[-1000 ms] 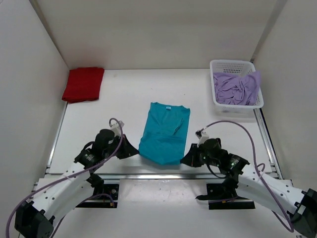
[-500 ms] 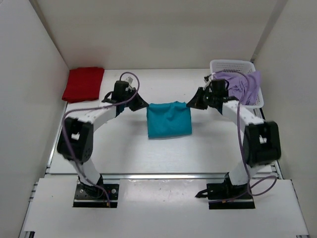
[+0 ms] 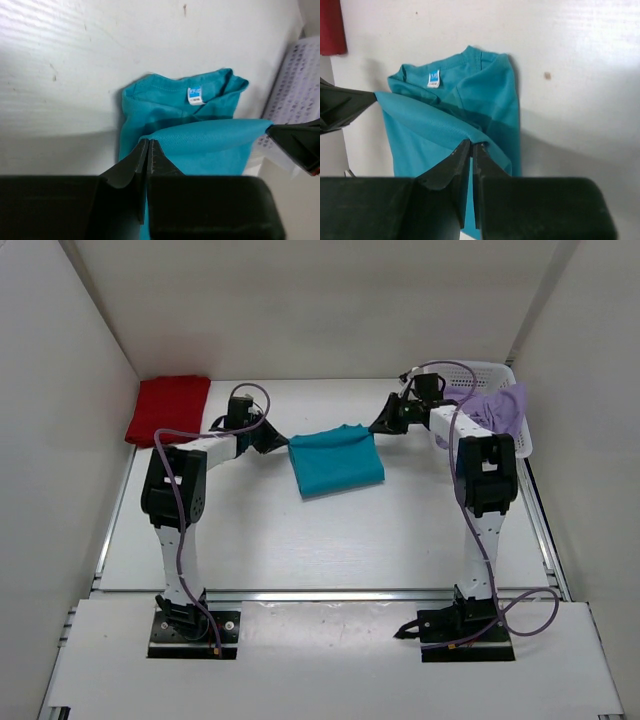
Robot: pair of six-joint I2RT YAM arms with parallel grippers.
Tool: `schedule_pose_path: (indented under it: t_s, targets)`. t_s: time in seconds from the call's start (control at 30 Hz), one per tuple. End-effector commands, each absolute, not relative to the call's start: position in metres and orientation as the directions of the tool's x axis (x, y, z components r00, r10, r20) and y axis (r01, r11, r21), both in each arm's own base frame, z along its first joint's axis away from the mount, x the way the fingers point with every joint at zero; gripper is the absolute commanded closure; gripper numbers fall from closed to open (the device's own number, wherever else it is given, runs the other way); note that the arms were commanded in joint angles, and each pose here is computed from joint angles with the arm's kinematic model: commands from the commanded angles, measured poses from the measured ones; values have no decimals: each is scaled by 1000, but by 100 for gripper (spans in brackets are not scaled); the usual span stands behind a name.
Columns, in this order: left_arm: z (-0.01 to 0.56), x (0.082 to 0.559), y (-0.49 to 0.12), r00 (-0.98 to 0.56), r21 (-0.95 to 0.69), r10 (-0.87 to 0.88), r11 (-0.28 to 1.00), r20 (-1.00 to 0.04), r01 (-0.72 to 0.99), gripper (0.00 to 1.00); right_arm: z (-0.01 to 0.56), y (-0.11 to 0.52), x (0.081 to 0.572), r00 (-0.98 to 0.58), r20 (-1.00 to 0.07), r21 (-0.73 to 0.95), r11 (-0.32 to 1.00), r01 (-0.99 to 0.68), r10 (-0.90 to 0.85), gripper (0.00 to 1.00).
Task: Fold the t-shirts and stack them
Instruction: Grab one side of the 2/3 rectangular tshirt with both arms
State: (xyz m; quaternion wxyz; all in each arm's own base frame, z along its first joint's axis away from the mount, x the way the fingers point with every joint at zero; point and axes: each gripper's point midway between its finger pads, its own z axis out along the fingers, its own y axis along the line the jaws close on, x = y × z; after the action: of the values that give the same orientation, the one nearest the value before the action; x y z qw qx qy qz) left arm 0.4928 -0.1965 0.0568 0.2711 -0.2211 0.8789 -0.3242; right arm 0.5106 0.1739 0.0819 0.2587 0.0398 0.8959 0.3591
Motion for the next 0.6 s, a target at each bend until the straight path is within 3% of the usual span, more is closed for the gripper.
schedule_pose_path:
  t_s: [0.0,0.1,0.2,0.27,0.3,0.43,0.57]
  targets:
    - [92,520,-178,-658,-758,-651,626,-378,-184,84,109,180,537,-827,-498,684,705,-190,260,94]
    - [95,525,-174,-655,-804,-680,565,-329,-184,64,110,184,548,-823,-502,683,705,-191,264,71]
    - [117,524,-176,-629,-812,-685,567,-369,-140,64,122,186,548,-807,-545,641,733,-228,226,59]
    - [142,516,-188,-619,-810,-667,581,-415,-84,67,134,185,541,-785,-587,592,766,-251,197,58]
    - [145,508,-205,-635,-801,-639,596,-433,-53,68,136,185,533,-779,-594,574,783,-238,199,58]
    - [147,469,-257,-698,-801,-555,597,-452,44,68,125,200,494,-796,-576,602,755,-260,186,91]
    - [101,420,-277,-766,-800,-505,599,-398,21,69,93,201,455,-818,-538,636,736,-234,204,100]
